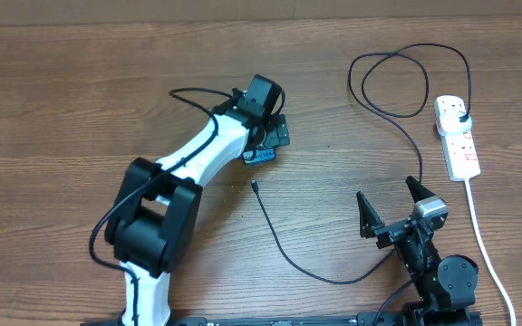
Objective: Plug charger to phone and switch on socket
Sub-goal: 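Move the left gripper over the phone and lower onto it, then close the left gripper on the phone's edges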
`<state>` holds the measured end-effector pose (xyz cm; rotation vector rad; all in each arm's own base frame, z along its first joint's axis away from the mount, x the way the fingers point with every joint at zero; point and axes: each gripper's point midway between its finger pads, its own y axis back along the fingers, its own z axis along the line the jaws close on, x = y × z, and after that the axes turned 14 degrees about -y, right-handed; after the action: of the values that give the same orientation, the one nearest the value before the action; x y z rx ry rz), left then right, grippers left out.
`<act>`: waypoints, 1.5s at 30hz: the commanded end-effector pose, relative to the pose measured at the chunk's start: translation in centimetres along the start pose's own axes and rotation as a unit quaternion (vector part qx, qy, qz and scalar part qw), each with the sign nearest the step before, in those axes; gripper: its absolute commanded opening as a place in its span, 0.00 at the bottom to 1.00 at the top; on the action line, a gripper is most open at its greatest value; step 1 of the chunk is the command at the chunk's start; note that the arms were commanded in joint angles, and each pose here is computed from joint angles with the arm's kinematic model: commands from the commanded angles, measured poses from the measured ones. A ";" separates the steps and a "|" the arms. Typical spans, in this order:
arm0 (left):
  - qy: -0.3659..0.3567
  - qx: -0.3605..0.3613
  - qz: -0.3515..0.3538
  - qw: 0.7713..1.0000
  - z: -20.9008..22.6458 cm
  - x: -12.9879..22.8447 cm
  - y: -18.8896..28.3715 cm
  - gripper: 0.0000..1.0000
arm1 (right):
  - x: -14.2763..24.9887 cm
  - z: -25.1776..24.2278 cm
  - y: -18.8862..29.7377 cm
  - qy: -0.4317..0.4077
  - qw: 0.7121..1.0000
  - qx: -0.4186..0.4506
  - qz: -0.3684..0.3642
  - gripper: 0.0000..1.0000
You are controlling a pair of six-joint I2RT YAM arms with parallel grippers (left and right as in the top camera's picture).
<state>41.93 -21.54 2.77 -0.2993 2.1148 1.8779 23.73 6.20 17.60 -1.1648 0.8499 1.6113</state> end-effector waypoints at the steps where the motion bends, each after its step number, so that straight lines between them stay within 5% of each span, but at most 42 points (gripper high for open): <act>1: -0.027 -0.021 0.001 0.999 -0.1 -1.3 -0.7 1.00 | 0.2 -0.1 0.0 0.001 1.000 0.001 -0.002 1.00; 35: -0.044 -0.101 0.063 0.992 3.0 1.7 -2.4 1.00 | 0.2 -0.1 0.0 0.001 1.000 0.001 -0.002 1.00; 45: -0.032 -0.103 0.064 0.992 3.1 1.9 -2.5 0.92 | 0.2 -0.1 0.0 0.001 1.000 0.001 -0.002 1.00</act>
<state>41.20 -19.29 0.39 -0.1295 1.9714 2.0959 23.72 6.21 17.60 -1.1647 0.8495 1.6118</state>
